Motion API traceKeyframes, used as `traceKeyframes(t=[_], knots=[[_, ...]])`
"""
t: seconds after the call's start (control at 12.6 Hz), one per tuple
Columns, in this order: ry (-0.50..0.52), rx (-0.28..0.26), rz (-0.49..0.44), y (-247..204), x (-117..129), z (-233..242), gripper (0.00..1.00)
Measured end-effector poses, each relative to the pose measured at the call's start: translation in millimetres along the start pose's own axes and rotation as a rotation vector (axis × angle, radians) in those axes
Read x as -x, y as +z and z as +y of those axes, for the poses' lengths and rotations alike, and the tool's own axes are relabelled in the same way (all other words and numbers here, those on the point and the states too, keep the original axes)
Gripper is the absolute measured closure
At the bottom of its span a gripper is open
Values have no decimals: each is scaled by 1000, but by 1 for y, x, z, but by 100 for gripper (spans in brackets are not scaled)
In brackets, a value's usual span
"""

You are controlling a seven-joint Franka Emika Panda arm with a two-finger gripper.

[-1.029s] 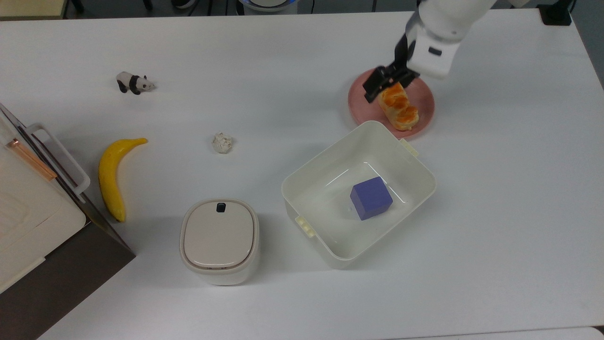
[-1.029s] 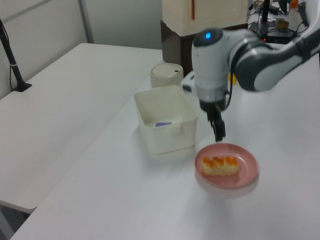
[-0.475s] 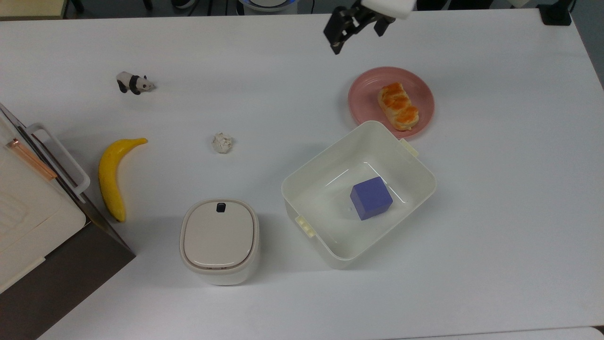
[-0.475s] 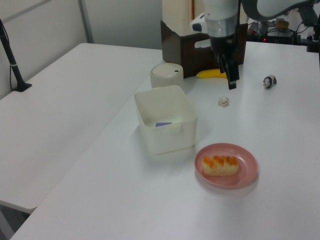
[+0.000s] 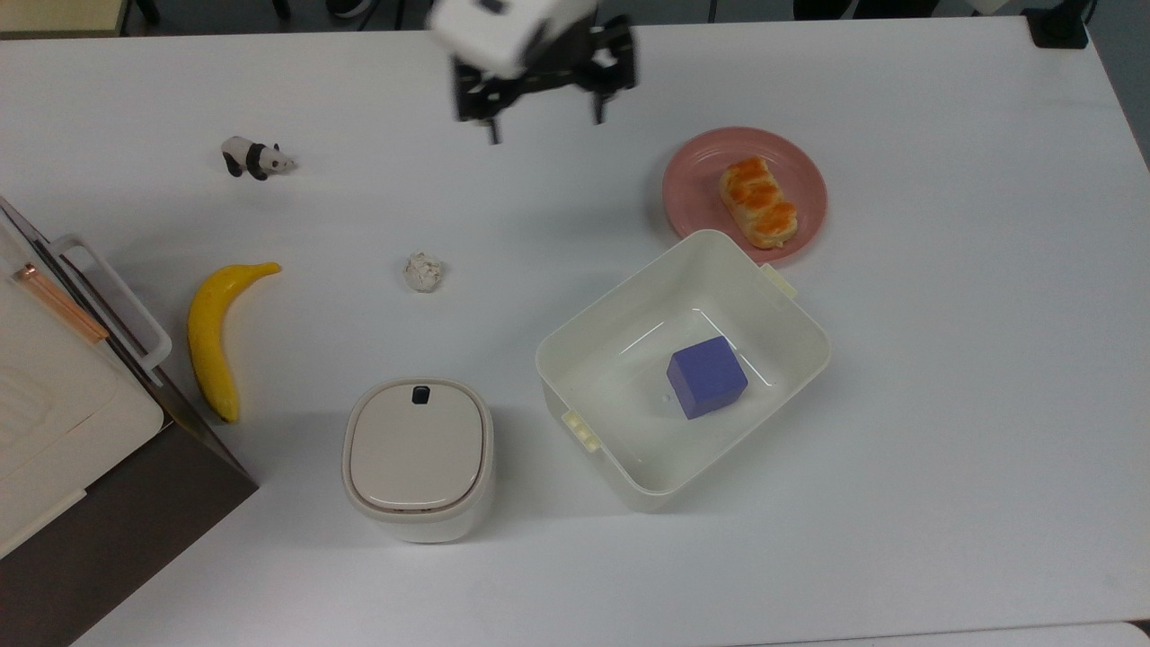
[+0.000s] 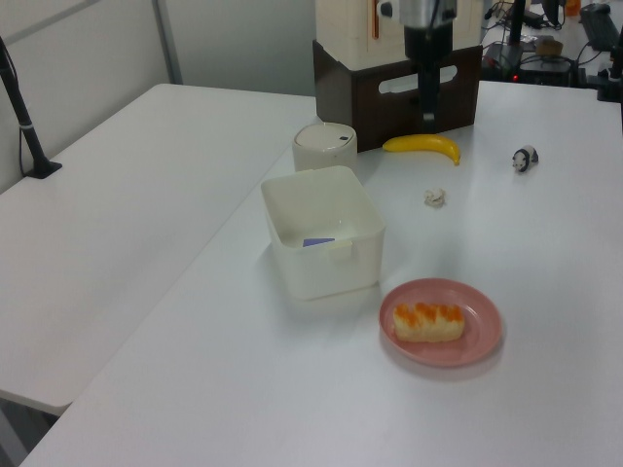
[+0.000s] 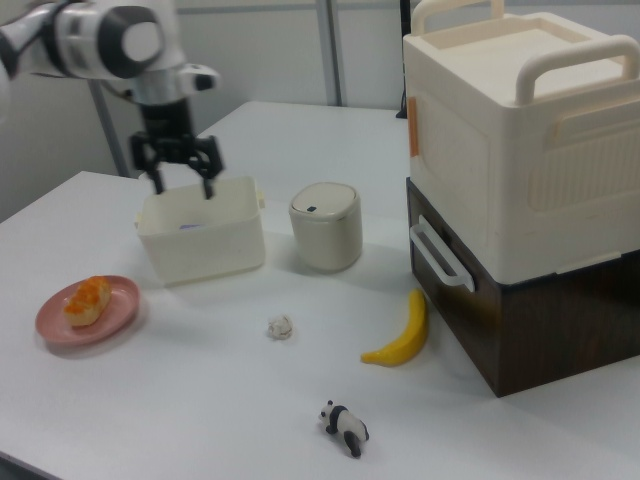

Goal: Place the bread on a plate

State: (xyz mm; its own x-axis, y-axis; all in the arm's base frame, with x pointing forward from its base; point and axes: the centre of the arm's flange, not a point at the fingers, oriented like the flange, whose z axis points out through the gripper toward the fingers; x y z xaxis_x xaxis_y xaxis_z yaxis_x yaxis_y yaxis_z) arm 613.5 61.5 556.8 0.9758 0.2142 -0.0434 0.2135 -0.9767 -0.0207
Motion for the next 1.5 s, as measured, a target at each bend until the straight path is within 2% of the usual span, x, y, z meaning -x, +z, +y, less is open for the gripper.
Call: traceKeyframes(t=[0.08, 0.24, 0.47, 0.71, 0.95, 1.11, 1.5], knots=[[70, -17, 32, -3, 1, 33, 0], [152, -15, 86, -5, -1, 60, 0], [195, -8, 175, -11, -11, 62, 0], [253, -11, 211, -23, -13, 62, 0], [352, -21, 196, -52, -5, 64, 0], [371, -19, 177, -65, 2, 70, 0], [379, -20, 138, -61, 5, 71, 0]])
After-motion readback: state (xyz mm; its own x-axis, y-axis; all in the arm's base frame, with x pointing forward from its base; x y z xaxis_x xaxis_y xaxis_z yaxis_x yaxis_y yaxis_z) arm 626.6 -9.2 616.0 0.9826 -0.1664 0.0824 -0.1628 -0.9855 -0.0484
